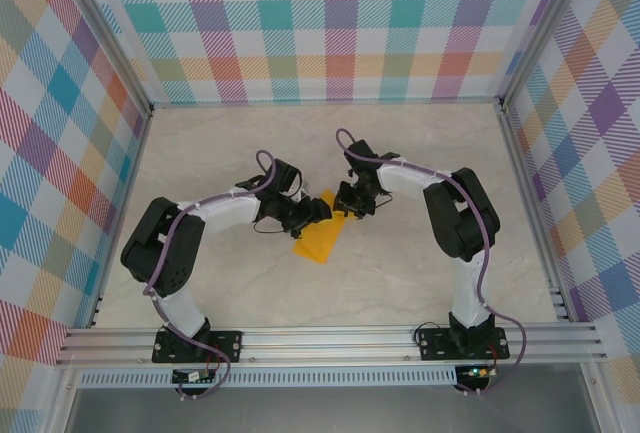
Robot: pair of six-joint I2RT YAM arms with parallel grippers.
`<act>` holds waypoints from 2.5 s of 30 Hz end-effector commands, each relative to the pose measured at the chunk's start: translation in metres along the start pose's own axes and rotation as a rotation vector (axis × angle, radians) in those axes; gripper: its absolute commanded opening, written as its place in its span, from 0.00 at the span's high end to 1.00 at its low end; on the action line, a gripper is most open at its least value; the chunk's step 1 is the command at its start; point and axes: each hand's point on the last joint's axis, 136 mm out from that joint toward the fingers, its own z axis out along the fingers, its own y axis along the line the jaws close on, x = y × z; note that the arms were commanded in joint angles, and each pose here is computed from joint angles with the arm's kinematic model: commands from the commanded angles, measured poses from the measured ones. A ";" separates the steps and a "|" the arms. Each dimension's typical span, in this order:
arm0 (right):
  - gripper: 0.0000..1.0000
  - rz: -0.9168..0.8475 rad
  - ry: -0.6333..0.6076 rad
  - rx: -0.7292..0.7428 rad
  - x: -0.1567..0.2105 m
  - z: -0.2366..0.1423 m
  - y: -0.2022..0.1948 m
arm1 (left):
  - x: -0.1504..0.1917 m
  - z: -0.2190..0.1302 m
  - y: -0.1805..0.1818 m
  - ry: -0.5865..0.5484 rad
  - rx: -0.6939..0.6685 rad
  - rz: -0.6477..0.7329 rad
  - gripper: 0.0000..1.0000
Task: Fold a paper plane with a square sheet of paper (pick it up from the middle)
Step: Fold the triangle a second time at the center of the table.
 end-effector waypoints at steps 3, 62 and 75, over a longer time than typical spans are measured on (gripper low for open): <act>0.71 -0.012 0.010 -0.070 0.003 -0.013 0.007 | -0.008 0.005 -0.014 -0.010 0.038 0.000 0.39; 0.68 -0.157 0.045 -0.402 0.067 -0.084 0.030 | -0.006 0.005 0.006 -0.086 0.035 -0.066 0.61; 0.59 -0.215 0.122 -0.415 0.088 -0.064 0.047 | -0.007 0.005 0.008 -0.092 0.028 -0.072 0.62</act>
